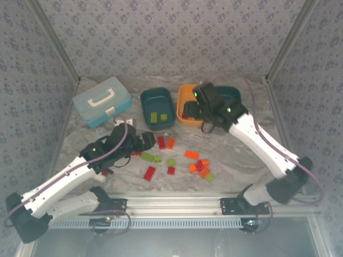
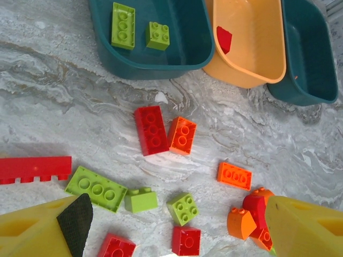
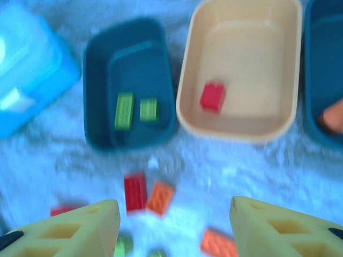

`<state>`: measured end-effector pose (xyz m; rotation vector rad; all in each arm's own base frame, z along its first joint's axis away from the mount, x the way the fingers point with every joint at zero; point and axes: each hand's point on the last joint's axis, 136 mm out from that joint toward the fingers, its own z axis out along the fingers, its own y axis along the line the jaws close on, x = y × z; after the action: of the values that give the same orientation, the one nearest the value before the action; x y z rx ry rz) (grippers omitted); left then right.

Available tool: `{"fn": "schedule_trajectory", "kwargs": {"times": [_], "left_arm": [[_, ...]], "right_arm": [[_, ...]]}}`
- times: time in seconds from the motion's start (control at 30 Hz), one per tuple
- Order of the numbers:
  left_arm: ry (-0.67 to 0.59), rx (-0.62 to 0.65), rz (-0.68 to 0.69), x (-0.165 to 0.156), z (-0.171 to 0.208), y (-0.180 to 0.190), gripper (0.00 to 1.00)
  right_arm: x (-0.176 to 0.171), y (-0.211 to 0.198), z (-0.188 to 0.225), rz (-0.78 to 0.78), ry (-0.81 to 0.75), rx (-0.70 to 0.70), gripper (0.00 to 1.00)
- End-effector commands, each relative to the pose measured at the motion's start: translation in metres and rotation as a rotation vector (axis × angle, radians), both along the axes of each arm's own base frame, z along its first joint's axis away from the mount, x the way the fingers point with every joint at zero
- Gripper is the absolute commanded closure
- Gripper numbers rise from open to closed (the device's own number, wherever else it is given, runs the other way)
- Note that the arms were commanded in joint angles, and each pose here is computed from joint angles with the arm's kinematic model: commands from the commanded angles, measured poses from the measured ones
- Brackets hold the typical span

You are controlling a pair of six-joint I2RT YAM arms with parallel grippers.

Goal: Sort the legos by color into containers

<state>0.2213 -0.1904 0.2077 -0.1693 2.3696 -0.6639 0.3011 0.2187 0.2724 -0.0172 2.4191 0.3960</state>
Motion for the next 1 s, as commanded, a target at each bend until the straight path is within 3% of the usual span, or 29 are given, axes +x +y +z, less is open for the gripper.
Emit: {"fn": "schedule_trajectory", "kwargs": {"times": [0.0,0.17,0.33,0.43,0.6,0.73,0.83,0.9,0.97], "left_arm": [[0.011,0.006,0.010,-0.007,0.000,0.008,0.14],[0.049,0.000,-0.017,-0.015,-0.012,0.005,0.14],[0.120,0.001,-0.044,-0.029,-0.033,0.006,0.15],[0.169,0.043,0.000,-0.038,-0.046,0.021,0.15],[0.262,0.152,0.189,-0.036,-0.071,0.058,0.14],[0.419,0.123,0.368,-0.025,-0.098,0.075,0.15],[0.416,0.063,0.319,0.001,-0.098,0.064,0.14],[0.406,0.202,0.323,0.009,-0.094,0.079,0.06],[0.449,0.278,0.310,0.010,-0.099,0.086,0.04]], "right_arm": [[-0.057,-0.036,-0.053,-0.066,0.132,-0.145,0.42],[-0.137,-0.056,-0.109,-0.086,0.264,-0.139,0.43],[-0.171,-0.059,-0.154,-0.088,0.348,-0.167,0.41],[-0.175,-0.055,-0.163,-0.078,0.360,-0.161,0.41],[-0.166,-0.044,-0.150,-0.045,0.308,-0.140,0.41],[-0.163,-0.037,-0.145,-0.024,0.294,-0.136,0.42],[-0.162,-0.035,-0.145,-0.022,0.288,-0.123,0.42],[-0.161,-0.035,-0.143,-0.025,0.283,-0.115,0.41],[-0.159,-0.032,-0.142,-0.018,0.277,-0.104,0.39]]}}
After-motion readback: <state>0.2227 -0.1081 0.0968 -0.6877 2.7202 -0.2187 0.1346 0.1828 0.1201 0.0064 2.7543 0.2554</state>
